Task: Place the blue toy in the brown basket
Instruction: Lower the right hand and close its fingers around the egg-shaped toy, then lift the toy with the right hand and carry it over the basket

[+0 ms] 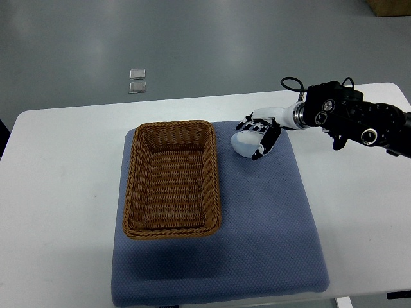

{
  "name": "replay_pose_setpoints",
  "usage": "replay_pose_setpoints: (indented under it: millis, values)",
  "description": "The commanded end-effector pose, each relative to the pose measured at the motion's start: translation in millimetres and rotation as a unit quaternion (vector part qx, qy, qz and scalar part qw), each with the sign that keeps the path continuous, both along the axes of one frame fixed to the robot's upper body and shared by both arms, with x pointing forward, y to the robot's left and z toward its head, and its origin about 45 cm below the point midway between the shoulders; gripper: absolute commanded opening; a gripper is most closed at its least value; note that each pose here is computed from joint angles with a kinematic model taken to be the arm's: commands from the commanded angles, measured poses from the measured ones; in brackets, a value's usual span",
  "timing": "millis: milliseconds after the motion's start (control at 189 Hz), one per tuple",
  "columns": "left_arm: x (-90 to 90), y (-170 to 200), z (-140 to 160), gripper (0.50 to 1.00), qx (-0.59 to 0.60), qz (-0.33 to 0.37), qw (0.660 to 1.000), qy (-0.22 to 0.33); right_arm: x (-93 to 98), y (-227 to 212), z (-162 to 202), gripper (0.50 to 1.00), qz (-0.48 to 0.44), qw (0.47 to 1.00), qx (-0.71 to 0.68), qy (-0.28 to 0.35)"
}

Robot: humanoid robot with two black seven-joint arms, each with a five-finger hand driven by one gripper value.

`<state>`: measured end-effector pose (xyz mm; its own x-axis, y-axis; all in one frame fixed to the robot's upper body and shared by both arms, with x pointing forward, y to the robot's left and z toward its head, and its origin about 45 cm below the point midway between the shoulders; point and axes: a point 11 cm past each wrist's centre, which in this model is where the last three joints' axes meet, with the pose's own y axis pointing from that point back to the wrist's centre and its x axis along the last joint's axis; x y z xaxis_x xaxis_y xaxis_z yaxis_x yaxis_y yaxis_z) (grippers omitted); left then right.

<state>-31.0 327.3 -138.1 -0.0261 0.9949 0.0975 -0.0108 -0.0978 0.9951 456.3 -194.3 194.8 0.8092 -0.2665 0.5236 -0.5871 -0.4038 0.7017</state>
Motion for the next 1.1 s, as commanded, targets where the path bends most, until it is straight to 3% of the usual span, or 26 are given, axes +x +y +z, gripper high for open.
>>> replay_pose_setpoints:
  millis: [0,74,143,243,322,502,671,903,1093]
  values:
    - [0.0,0,0,1.0,0.0,0.001,1.0,0.0,-2.8,-2,-6,0.893,-0.001,1.0,-0.002,0.004]
    - [0.0,0,0,1.0,0.0,0.001,1.0,0.0,-3.7,-3,-8,0.858,-0.001,1.0,-0.004,0.005]
    - [0.1,0,0,1.0,0.0,0.001,1.0,0.0,-3.3,-4,-9,0.797,-0.002,1.0,-0.008,0.001]
    - [0.2,0,0,1.0,0.001,0.002,1.0,0.0,-3.5,-7,-13,0.582,-0.002,1.0,-0.016,-0.003]
    - [0.2,0,0,1.0,0.0,0.002,1.0,0.0,-3.6,-8,-13,0.513,0.005,1.0,-0.021,-0.009]
    - [0.2,1,0,1.0,0.001,0.003,1.0,-0.001,3.6,-13,2,0.5,0.005,0.999,-0.026,-0.022]
    - [0.2,1,0,1.0,0.002,0.003,1.0,-0.001,17.7,-8,46,0.5,0.019,0.998,-0.02,-0.054]
    - [0.3,1,0,1.0,0.002,0.004,1.0,-0.001,21.3,34,88,0.513,0.06,0.995,0.01,-0.082]
    - [0.3,1,0,1.0,0.002,0.004,1.0,-0.001,8.3,98,95,0.535,0.104,0.991,0.059,-0.067]
